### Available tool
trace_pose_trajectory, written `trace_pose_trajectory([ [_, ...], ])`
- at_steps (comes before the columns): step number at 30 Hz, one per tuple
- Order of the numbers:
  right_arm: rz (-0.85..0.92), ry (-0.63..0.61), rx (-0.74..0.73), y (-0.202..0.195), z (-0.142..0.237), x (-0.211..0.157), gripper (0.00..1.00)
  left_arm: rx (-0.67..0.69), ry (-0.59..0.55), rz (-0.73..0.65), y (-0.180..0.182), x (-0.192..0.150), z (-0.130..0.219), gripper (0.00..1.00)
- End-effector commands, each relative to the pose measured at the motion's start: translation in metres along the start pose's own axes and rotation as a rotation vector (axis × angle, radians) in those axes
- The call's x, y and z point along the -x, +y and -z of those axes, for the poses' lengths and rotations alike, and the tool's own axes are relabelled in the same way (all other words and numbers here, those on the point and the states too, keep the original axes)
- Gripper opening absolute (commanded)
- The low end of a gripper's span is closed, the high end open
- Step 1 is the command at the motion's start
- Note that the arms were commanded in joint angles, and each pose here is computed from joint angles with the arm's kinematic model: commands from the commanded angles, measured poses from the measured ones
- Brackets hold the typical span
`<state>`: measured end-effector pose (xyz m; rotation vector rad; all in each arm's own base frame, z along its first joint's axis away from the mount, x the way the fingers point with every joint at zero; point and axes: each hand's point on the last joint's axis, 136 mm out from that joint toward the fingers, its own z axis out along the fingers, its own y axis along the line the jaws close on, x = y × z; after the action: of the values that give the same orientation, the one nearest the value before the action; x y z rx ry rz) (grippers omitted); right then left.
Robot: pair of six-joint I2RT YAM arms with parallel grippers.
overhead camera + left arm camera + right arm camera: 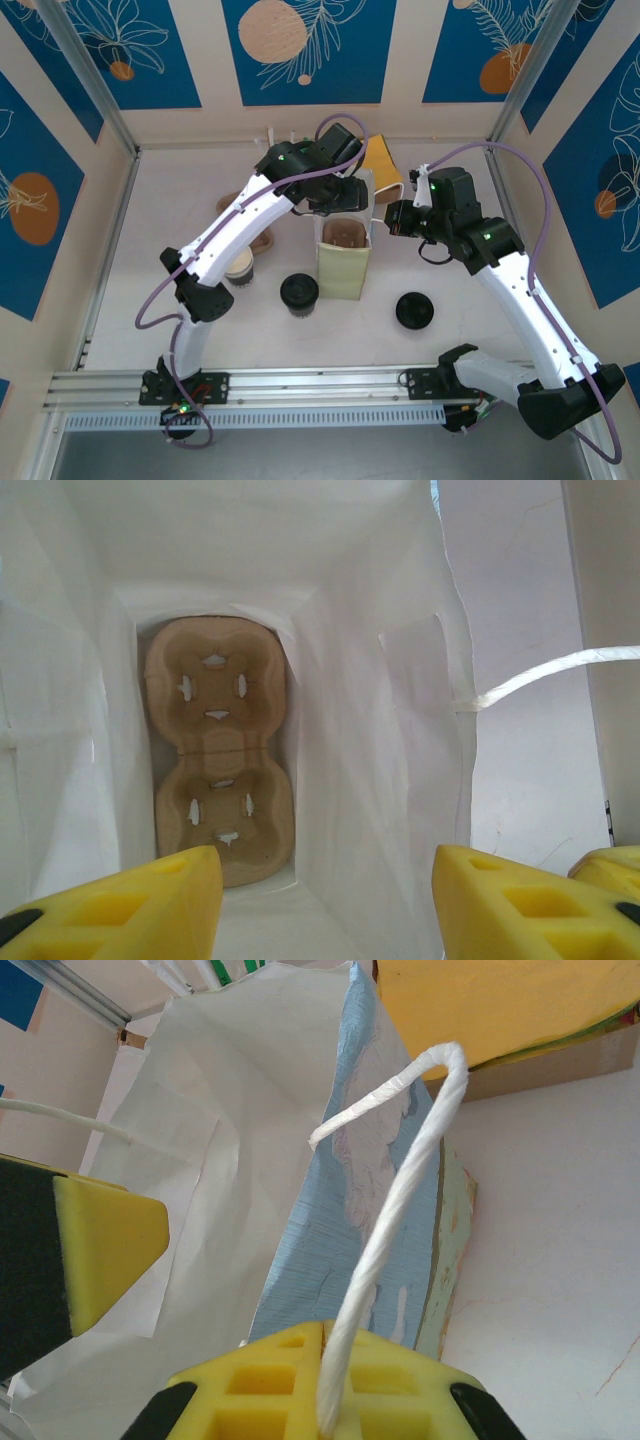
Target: Pack the takeout coffee
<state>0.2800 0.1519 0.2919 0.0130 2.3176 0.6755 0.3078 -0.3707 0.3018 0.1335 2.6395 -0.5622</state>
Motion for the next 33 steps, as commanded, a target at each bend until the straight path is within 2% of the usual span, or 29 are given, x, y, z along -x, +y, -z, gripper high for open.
trace_pose_trajectory([
  [1, 0.003, -0.011, 0.007, 0.004, 0.000, 0.004, 0.08, -0.006, -0.003, -0.017, -0.002, -0.003, 0.010, 0.57],
  [11, 0.003, -0.010, -0.001, 0.002, 0.000, 0.003, 0.07, -0.051, -0.043, -0.037, -0.010, 0.005, 0.023, 0.57],
  [15, 0.005, -0.012, 0.001, 0.003, 0.001, 0.004, 0.07, -0.133, -0.105, -0.079, -0.025, 0.016, 0.043, 0.58],
  [23, 0.005, -0.012, 0.002, 0.003, 0.002, 0.004, 0.07, -0.188, -0.244, -0.114, -0.028, 0.036, 0.092, 0.62],
  [28, 0.018, -0.021, -0.015, 0.001, 0.004, 0.007, 0.08, -0.152, -0.323, -0.120, -0.012, 0.041, 0.126, 0.65],
  [30, 0.019, -0.021, -0.017, 0.001, 0.004, 0.009, 0.08, -0.101, -0.339, -0.111, 0.003, 0.040, 0.135, 0.69],
  [33, 0.026, -0.023, -0.015, 0.002, 0.004, 0.011, 0.08, 0.007, -0.341, -0.087, 0.035, 0.035, 0.142, 0.70],
])
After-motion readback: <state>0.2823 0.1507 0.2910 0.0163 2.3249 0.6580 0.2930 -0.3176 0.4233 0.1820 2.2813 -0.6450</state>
